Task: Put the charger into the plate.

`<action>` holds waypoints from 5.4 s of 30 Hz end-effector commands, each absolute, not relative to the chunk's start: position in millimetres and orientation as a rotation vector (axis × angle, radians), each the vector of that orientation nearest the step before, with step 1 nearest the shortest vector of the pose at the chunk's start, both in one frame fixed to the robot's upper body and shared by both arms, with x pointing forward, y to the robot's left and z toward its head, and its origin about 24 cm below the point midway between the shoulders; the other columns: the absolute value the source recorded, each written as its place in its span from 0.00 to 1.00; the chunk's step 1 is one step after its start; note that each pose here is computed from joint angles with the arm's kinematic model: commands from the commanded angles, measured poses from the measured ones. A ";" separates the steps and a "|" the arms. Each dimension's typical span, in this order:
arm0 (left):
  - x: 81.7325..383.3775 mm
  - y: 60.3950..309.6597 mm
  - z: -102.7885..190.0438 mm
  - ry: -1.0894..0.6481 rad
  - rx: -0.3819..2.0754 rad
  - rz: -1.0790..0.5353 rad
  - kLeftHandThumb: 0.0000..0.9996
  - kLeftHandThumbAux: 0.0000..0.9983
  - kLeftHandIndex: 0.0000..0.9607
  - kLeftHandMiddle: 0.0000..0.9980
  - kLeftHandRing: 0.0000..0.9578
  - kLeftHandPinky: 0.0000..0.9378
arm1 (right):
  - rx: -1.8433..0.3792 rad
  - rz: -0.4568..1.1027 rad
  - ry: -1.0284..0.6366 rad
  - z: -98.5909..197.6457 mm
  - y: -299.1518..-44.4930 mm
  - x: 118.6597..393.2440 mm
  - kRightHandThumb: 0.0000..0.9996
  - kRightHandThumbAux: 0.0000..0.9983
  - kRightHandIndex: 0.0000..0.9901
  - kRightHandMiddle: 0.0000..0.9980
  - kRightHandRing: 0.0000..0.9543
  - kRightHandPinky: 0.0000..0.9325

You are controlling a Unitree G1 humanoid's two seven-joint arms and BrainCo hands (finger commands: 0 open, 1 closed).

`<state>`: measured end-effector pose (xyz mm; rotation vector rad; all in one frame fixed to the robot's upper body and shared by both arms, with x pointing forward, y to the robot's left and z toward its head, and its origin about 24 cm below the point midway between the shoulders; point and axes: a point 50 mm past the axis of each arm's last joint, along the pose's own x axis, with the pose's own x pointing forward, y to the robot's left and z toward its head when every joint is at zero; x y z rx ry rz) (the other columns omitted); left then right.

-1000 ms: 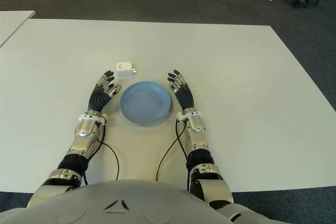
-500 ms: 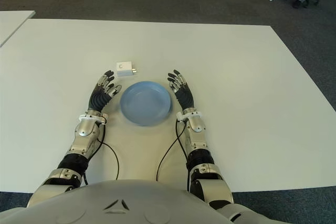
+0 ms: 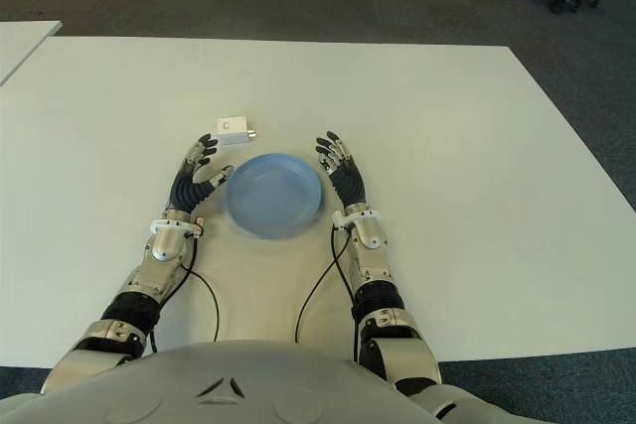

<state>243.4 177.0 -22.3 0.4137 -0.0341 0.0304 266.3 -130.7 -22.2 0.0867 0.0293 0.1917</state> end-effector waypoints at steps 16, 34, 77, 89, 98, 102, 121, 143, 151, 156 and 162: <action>292.1 190.5 48.9 -0.158 0.528 0.071 0.26 0.56 0.09 0.17 0.17 0.20 | 0.116 0.171 0.163 -47.6 -121.5 253.9 0.00 0.51 0.05 0.20 0.15 0.06; 324.8 172.1 89.2 -0.247 0.591 0.016 0.22 0.55 0.13 0.15 0.14 0.16 | 0.139 0.165 0.174 -46.6 -115.4 257.5 0.00 0.52 0.05 0.19 0.14 0.07; 362.9 139.2 40.5 -0.317 1.642 -0.351 0.09 0.49 0.00 0.00 0.00 0.00 | 0.166 0.101 0.136 -43.0 -126.1 256.6 0.00 0.53 0.06 0.21 0.17 0.11; 359.4 162.3 23.5 -0.151 1.763 -0.374 0.07 0.46 0.00 0.00 0.00 0.00 | 0.184 0.056 0.087 -34.7 -132.7 253.7 0.00 0.55 0.06 0.21 0.18 0.12; 351.1 174.2 10.3 -0.070 1.763 -0.379 0.06 0.45 0.00 0.00 0.00 0.00 | 0.197 0.019 0.060 -27.5 -144.1 251.1 0.00 0.54 0.06 0.19 0.16 0.11; 348.0 177.5 5.6 -0.037 1.757 -0.383 0.05 0.45 0.00 0.00 0.00 0.00 | 0.206 0.000 0.052 -24.6 -148.0 249.9 0.00 0.53 0.05 0.18 0.14 0.09; 334.5 186.7 -16.4 0.181 1.614 -0.370 0.02 0.45 0.00 0.00 0.00 0.00 | 0.223 -0.046 -0.007 -12.4 -155.5 242.7 0.00 0.51 0.06 0.16 0.12 0.09; 328.8 183.6 -26.2 0.297 1.492 -0.433 0.00 0.48 0.00 0.00 0.00 0.04 | 0.236 -0.038 -0.013 -8.8 -155.5 235.9 0.00 0.51 0.06 0.17 0.13 0.10; 329.0 185.2 -26.0 0.315 1.489 -0.445 0.00 0.49 0.00 0.00 0.00 0.04 | 0.233 -0.036 -0.012 -8.1 -153.9 234.6 0.00 0.50 0.06 0.18 0.15 0.11; 328.8 185.2 -26.2 0.313 1.496 -0.449 0.00 0.49 0.00 0.00 0.00 0.04 | 0.234 -0.034 -0.011 -8.0 -153.8 234.4 0.00 0.50 0.06 0.19 0.15 0.11; 328.2 185.4 -25.1 0.241 1.569 -0.445 0.00 0.50 0.00 0.00 0.00 0.04 | 0.230 -0.029 -0.010 -7.9 -152.7 234.0 0.00 0.50 0.06 0.20 0.16 0.11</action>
